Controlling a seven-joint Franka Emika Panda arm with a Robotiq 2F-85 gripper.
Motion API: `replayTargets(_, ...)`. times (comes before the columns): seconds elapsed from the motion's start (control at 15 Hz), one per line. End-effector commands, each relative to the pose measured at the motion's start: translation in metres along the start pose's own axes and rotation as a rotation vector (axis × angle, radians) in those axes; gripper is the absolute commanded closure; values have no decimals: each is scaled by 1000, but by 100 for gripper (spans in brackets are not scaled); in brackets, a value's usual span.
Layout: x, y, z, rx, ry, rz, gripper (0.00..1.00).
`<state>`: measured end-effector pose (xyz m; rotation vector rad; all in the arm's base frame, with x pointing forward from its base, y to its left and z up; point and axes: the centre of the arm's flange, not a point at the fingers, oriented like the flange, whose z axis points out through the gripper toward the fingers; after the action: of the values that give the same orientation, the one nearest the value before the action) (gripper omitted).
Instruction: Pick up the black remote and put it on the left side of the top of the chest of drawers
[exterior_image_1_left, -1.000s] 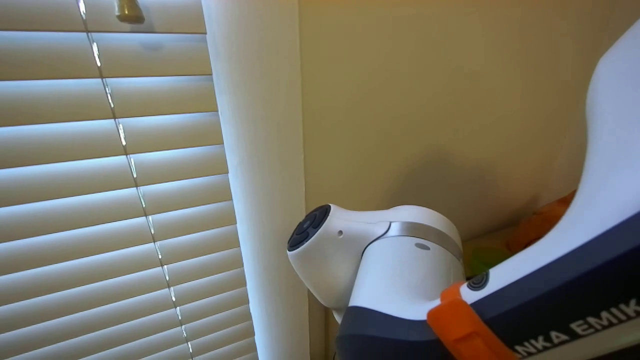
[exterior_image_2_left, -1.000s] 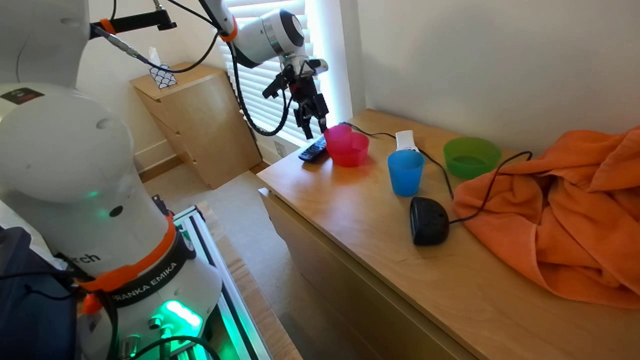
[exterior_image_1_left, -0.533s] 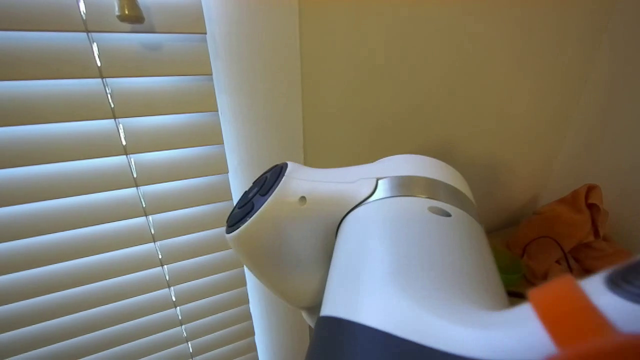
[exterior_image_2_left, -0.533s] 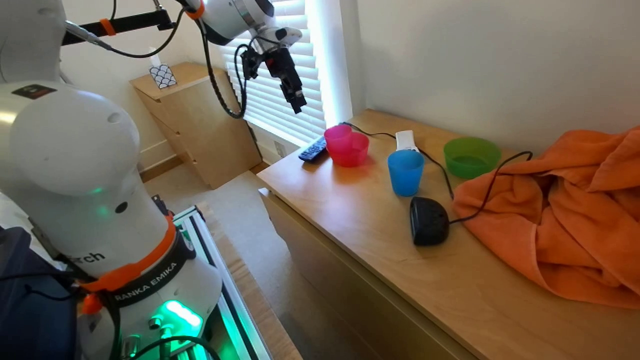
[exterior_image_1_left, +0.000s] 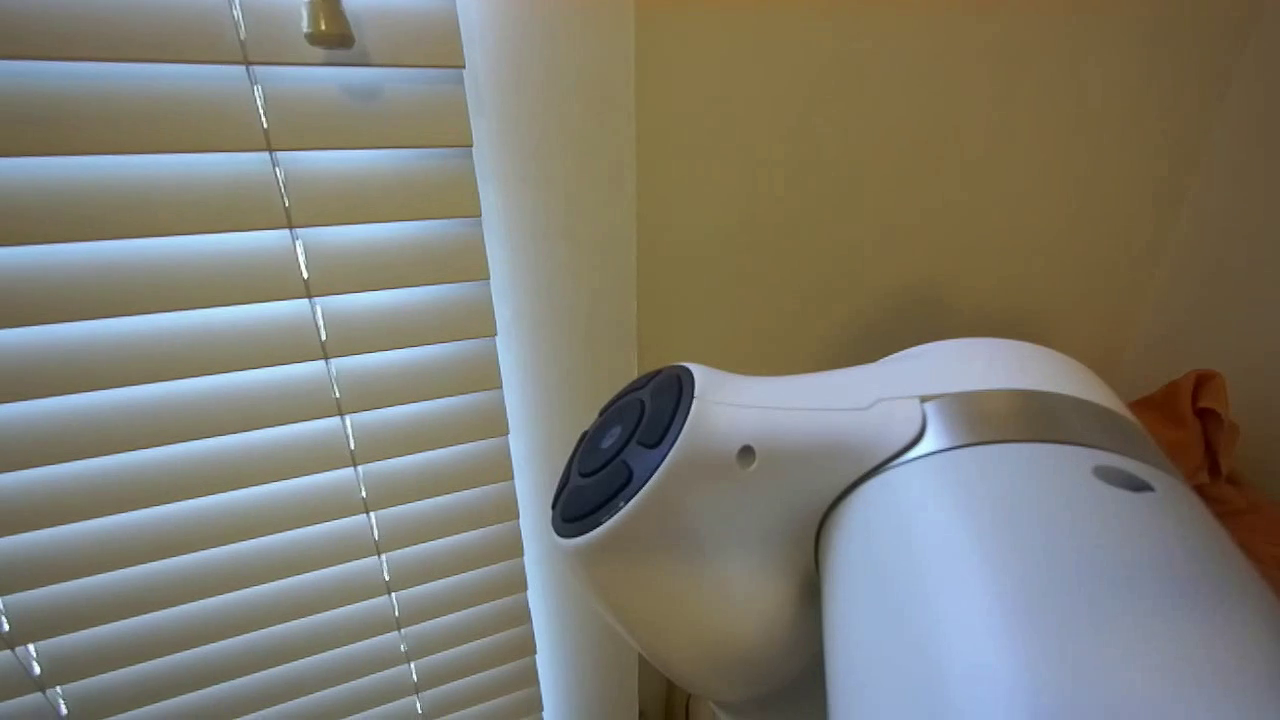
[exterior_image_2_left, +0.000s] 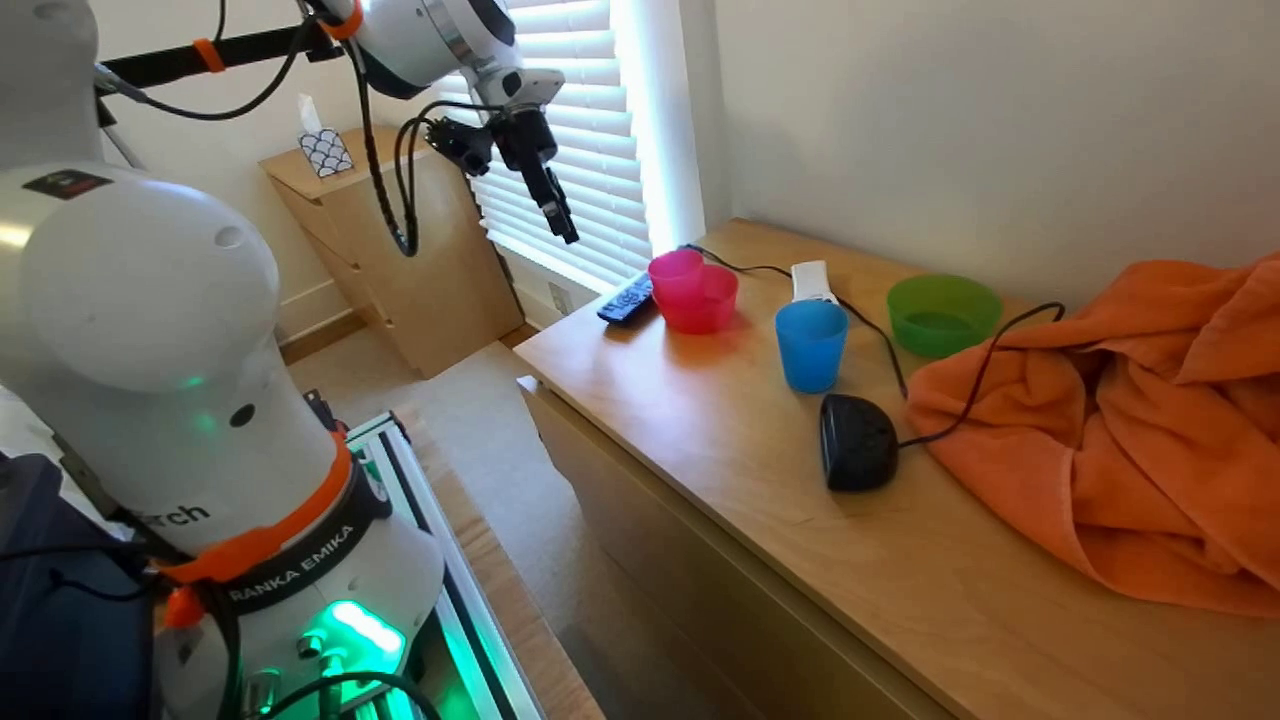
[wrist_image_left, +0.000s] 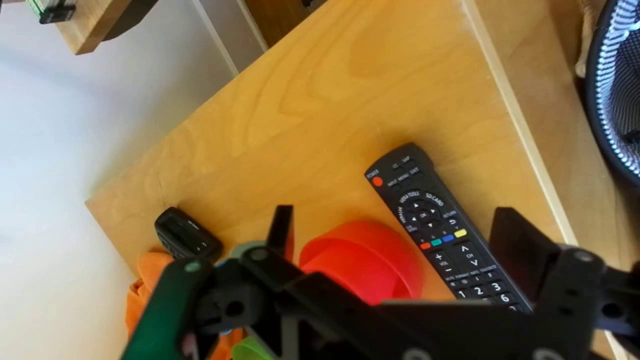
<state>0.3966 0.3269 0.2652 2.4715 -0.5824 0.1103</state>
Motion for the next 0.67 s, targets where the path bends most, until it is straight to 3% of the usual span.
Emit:
replayTargets(0.0, -1, 6, 4, 10, 3, 8, 0)
replayTargets(0.13, -19, 34, 26, 3, -41, 80, 0)
replayTargets(0.6, -100, 108, 92, -164, -286, 416, 0)
